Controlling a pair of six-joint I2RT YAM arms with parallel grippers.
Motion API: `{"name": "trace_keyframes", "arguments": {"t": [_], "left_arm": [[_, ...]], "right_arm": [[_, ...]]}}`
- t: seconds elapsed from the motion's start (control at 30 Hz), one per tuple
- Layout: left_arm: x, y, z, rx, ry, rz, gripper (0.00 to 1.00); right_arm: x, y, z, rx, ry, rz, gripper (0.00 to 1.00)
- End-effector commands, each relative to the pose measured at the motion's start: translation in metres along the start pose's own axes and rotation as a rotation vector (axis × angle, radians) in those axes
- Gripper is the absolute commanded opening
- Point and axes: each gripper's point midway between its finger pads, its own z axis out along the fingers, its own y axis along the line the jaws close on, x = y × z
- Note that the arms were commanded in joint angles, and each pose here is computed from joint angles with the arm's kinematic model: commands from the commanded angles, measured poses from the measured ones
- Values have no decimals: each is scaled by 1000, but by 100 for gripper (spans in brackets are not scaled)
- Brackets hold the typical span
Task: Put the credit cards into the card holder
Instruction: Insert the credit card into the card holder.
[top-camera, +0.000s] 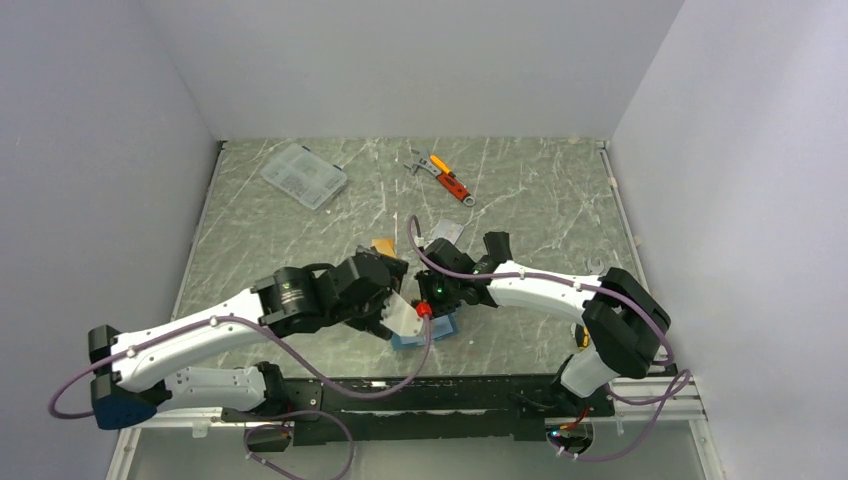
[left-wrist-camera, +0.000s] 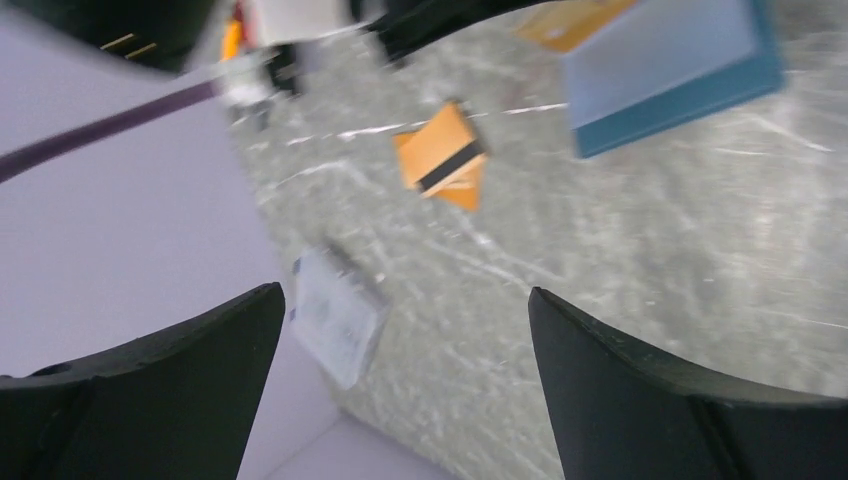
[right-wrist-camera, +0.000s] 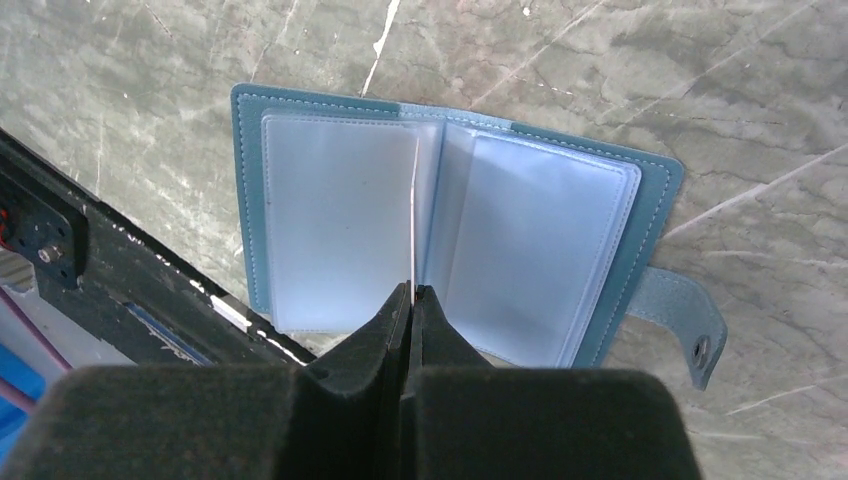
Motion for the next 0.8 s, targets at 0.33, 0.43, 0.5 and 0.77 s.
{"name": "trace_keyframes", "arguments": {"t": [0.33,0.43,0.5,0.77], "left_arm": [[-45,22,-74,-233,-431,-175,99],[-49,-37,-58,43,-448,-41,99],[-51,-48,-47,51,-481,-15,94],[-39,-86,27,-25,-502,192,64]], "right_arm": [[-4,20,1,4,-36,-75,0],[1,19,7,12,-28,-83,0],[5,18,11,27,-19,-90,0],[10,15,15,55,-9,-111,0]]}}
